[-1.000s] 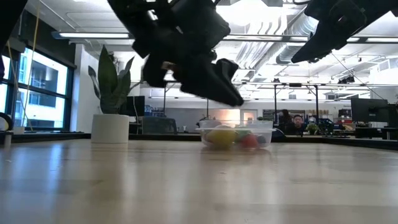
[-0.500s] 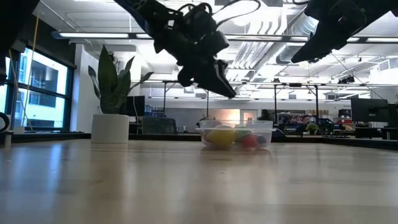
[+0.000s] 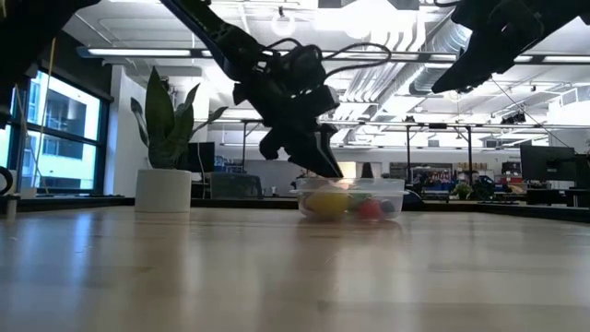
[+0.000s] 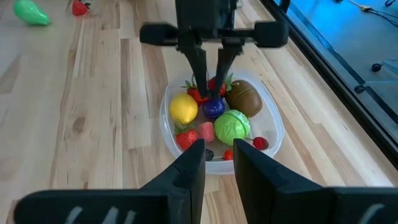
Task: Pick and placing Produce into tupperware
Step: Put the blueberry into the transparent bin, then put the strawberry into the transparent bin
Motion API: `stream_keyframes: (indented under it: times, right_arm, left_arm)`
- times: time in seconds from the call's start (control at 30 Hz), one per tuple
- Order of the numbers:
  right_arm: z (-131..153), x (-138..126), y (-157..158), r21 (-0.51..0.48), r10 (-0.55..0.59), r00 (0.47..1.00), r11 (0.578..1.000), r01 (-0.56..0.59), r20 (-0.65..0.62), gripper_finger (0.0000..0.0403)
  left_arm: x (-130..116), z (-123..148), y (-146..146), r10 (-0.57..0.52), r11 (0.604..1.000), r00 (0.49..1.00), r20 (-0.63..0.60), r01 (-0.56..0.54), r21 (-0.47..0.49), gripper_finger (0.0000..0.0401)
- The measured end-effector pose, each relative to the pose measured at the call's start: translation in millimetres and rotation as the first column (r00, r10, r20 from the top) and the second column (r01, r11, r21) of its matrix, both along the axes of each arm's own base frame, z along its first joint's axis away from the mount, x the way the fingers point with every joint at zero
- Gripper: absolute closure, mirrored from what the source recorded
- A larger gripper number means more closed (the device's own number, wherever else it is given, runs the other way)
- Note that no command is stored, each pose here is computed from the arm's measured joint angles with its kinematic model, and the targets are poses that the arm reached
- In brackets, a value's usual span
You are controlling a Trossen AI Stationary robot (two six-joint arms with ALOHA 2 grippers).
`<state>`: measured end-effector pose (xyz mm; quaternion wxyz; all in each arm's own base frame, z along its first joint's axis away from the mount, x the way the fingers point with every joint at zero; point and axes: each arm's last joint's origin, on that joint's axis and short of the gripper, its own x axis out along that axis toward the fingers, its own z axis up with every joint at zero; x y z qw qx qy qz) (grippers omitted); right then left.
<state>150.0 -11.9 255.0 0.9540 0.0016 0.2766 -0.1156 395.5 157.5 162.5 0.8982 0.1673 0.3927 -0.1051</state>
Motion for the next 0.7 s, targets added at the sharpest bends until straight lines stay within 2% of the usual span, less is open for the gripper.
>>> stream_keyframes:
  times: [0.37,0.7]
  right_arm:
    - [0.4,0.1,0.0,0.0,0.0,1.0,1.0,0.0,0.003,0.0329]
    - [0.4,0.1,0.0,0.0,0.0,1.0,1.0,0.0,0.003,0.0329]
  left_arm:
    - [0.5,-2.8,-0.2,-0.017,1.0,1.0,-0.005,0.017,0.017,0.0332]
    - [0.3,-2.7,-0.8,-0.052,0.998,0.999,-0.007,0.052,0.045,0.0239]
